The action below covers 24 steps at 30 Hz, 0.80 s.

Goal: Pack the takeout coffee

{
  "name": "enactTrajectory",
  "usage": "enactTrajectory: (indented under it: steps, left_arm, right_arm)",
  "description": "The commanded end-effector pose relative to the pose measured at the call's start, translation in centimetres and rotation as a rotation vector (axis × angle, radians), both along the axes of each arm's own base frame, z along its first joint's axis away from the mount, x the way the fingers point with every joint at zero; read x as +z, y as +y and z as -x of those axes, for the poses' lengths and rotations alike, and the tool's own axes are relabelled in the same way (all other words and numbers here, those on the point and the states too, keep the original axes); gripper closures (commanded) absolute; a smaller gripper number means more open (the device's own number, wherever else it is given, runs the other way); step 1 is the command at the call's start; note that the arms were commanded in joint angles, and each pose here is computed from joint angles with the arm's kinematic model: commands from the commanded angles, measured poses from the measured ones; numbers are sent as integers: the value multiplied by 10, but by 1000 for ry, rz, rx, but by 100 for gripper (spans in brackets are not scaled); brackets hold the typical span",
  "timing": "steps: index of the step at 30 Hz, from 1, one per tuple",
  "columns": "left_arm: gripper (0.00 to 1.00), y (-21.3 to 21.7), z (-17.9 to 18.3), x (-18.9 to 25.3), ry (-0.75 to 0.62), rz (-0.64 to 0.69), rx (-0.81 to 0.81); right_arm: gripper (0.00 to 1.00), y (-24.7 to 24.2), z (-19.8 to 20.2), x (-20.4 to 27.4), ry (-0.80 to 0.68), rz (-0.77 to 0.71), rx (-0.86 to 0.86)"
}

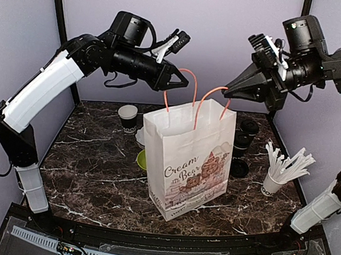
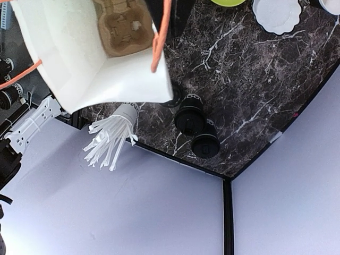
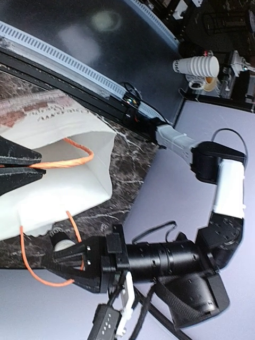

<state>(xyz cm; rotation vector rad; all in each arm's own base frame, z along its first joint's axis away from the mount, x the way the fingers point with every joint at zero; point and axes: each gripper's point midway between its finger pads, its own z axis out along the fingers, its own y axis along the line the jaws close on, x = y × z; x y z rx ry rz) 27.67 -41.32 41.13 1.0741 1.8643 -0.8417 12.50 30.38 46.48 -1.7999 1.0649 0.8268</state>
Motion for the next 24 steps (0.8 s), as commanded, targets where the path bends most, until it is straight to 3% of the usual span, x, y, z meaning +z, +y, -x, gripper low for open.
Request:
enactTrajectory:
  steps: [1, 7, 24]
  left_arm:
    - [100, 17, 14, 54, -53, 93, 19]
    - [100, 26, 14, 71, -102, 109, 41]
    - [99, 29, 8, 28, -68, -11, 60]
  right_arm:
    - [100, 9, 0, 45, -29, -143, 5]
    - [100, 15, -4, 53, -31, -174, 7]
    - [100, 22, -10, 27, 16, -123, 14]
